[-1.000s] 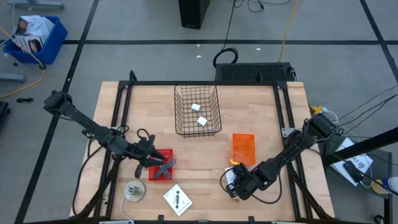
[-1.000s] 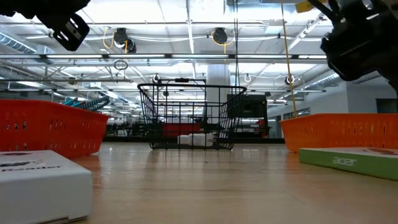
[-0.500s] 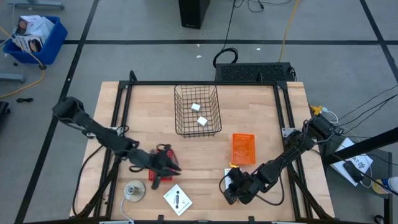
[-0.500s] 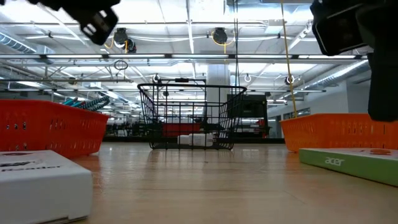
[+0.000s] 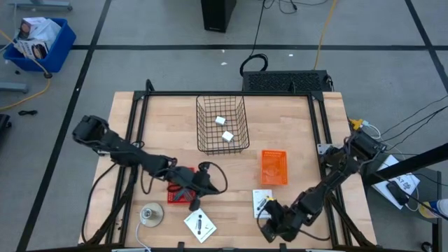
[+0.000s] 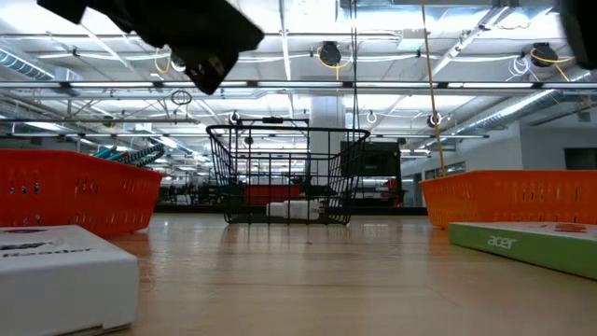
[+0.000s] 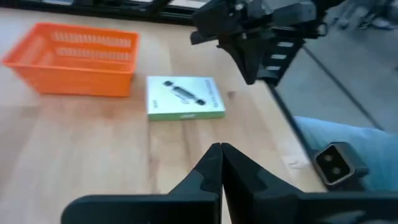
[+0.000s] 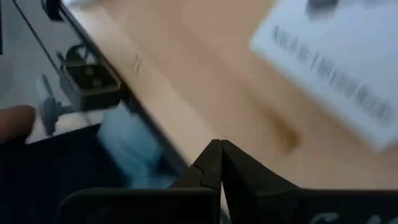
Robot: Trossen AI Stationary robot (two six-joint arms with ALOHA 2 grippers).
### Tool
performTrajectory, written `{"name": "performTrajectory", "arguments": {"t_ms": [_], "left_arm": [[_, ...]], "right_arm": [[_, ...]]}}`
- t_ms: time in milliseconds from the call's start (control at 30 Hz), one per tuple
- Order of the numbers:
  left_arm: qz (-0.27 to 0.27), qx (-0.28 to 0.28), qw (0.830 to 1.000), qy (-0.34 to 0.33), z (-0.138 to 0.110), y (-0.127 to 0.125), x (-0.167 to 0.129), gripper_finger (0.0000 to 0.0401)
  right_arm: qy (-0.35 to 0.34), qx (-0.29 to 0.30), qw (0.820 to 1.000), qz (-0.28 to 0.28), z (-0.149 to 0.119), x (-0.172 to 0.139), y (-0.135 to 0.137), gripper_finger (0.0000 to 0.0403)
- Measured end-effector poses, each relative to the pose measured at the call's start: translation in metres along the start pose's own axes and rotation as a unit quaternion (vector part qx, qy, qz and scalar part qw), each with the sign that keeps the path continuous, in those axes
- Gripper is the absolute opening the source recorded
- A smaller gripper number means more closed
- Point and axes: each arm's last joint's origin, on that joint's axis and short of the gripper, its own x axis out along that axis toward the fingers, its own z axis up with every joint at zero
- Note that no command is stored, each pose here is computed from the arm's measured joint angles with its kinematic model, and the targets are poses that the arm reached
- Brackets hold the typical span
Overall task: Pick and place items into bin
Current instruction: Put the top white card reader box into the orange bin
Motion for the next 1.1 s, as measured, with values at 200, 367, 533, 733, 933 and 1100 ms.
{"name": "performTrajectory", "arguments": {"t_ms": [200, 367, 533, 733, 933, 1100], "left_arm": [[-0.082, -0.021, 0.996, -0.009, -0.003, 0.004, 0.015, 0.0004], [-0.044, -0.071, 0.997, 0.004, -0.014, 0.015, 0.027, 0.0010], [-0.031, -0.077, 0.996, 0.017, -0.018, 0.021, 0.036, 0.0006], [-0.002, -0.057, 0.996, 0.064, -0.006, 0.019, 0.057, 0.0003], [0.003, -0.034, 0.994, 0.106, 0.000, 0.017, 0.092, 0.0004], [0.003, -0.024, 0.993, 0.114, 0.002, 0.016, 0.118, 0.0010]], "right_arm": [[0.006, 0.035, 0.999, -0.030, -0.012, -0.003, -0.007, 0.0000], [-0.050, 0.067, 0.995, -0.057, -0.011, -0.004, -0.016, 0.0000], [-0.061, 0.040, 0.997, -0.038, -0.015, -0.005, -0.014, 0.0000], [-0.078, 0.065, 0.992, -0.074, -0.011, -0.010, -0.020, 0.0000], [-0.115, 0.115, 0.978, -0.129, -0.017, -0.018, -0.035, 0.0000], [-0.122, 0.129, 0.974, -0.140, -0.018, -0.019, -0.038, 0.0000]]}}
